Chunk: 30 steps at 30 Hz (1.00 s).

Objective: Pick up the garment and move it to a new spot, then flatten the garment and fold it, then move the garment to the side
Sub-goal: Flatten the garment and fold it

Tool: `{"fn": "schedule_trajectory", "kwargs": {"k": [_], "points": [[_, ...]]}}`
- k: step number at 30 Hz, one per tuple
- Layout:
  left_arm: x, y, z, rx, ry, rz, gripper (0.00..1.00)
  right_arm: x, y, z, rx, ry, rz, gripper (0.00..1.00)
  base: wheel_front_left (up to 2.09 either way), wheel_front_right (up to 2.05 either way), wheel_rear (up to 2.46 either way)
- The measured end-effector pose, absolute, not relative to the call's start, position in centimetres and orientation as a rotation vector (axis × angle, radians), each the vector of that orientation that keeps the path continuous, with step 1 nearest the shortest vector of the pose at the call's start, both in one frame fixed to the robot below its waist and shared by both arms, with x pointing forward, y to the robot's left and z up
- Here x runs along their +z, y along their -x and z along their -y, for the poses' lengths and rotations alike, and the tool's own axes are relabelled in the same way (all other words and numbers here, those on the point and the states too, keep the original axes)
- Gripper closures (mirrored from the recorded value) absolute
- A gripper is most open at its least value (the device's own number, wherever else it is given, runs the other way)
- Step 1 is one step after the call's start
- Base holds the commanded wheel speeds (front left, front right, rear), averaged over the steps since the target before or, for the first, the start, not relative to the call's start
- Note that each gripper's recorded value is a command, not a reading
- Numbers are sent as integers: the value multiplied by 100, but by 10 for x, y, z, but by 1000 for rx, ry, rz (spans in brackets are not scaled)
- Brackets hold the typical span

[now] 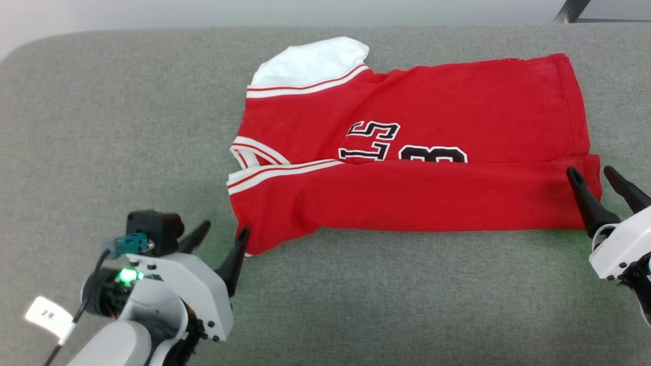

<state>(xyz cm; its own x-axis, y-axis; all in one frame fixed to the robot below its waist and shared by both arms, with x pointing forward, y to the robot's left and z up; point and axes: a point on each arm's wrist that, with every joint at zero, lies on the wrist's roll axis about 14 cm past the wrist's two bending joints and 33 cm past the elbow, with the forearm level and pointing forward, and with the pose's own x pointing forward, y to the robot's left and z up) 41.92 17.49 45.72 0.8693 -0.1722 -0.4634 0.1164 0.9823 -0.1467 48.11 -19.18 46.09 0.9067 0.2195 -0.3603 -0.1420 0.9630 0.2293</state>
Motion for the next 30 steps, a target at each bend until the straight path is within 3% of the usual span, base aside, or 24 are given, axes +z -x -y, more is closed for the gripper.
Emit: {"fn": "schedule_trajectory", "kwargs": {"k": [5, 19, 20, 21, 23, 30], "points": [[437, -408, -161, -192, 150, -646, 0, 458, -479, 193, 180, -203, -400, 0, 0, 0, 0], [386, -428, -143, -232, 227, -777, 0, 438, -479, 219, 112, -184, -455, 0, 0, 0, 0], [384, -429, -142, -237, 228, -781, 7, 438, -478, 221, 108, -181, -460, 0, 0, 0, 0], [382, -429, -141, -242, 231, -782, 44, 438, -477, 223, 106, -177, -463, 0, 0, 0, 0], [381, -429, -140, -248, 239, -788, 100, 439, -476, 223, 109, -165, -466, 0, 0, 0, 0], [382, -427, -136, -265, 257, -792, 100, 440, -473, 213, 172, -102, -542, 0, 0, 0, 0]]}}
